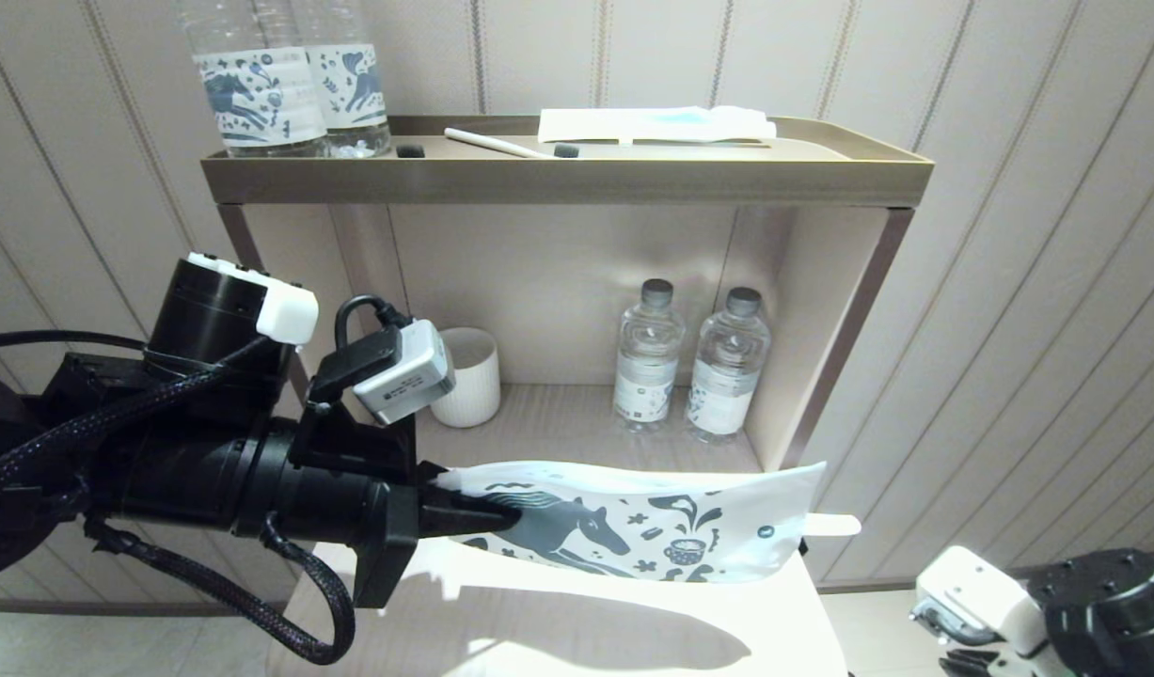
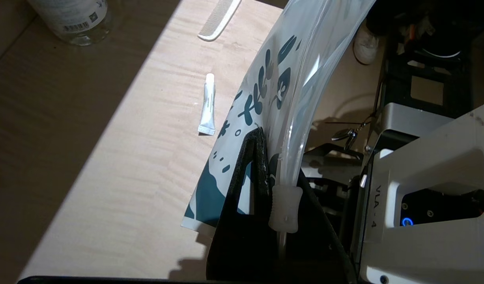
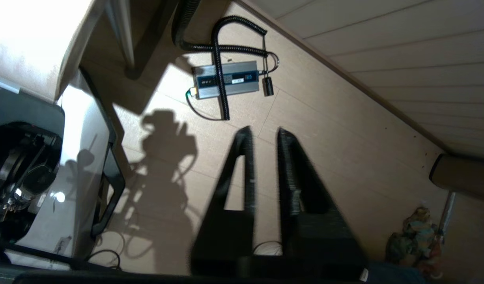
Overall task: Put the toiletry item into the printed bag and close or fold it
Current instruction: Pick up the toothpaste
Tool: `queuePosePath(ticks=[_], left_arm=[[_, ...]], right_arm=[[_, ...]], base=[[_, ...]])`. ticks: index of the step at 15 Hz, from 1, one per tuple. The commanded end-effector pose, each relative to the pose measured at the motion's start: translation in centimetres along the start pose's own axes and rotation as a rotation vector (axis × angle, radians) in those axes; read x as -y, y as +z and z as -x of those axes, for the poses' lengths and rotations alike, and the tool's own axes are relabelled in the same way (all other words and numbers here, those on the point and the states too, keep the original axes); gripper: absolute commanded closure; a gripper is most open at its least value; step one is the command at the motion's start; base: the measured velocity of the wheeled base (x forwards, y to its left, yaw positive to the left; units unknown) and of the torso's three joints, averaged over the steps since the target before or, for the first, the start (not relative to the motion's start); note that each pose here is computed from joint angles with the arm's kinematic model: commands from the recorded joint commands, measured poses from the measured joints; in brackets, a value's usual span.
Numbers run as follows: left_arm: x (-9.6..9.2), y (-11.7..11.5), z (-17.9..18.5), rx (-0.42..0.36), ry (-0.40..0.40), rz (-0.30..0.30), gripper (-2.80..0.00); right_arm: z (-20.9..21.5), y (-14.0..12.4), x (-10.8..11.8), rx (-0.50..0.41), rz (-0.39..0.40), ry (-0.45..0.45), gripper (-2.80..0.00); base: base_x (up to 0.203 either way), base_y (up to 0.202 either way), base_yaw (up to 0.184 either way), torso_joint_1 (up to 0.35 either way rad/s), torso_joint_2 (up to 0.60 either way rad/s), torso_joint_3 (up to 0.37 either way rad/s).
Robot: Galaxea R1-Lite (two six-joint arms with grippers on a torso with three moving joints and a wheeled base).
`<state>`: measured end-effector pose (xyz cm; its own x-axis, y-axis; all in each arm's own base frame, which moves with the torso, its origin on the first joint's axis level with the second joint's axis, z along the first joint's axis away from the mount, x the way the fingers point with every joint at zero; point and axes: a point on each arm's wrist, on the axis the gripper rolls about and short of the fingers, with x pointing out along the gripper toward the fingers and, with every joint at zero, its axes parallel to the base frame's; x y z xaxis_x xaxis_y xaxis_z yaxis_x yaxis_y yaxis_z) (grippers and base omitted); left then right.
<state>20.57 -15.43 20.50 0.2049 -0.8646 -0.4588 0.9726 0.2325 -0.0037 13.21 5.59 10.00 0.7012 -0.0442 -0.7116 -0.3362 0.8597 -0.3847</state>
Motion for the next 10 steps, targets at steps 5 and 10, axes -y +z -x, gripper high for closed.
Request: queuePosePath(ticks=[5, 10], left_arm=[[0.0, -0.4, -1.0, -0.038, 0.008, 0.004, 0.00], [0.2, -0.5, -1.3, -0.021, 0.008, -0.015, 0.00]], right_arm=[[-2.7, 2.1, -0.3, -0.013, 0.098, -0.007, -2.80], [-4.2, 4.1, 0.4, 0.052, 0.163, -0.061, -2.80]], base=[[0.000, 0.000, 0.000, 0.000, 0.00, 0.000], [0.000, 0.000, 0.000, 0.000, 0.00, 0.000]])
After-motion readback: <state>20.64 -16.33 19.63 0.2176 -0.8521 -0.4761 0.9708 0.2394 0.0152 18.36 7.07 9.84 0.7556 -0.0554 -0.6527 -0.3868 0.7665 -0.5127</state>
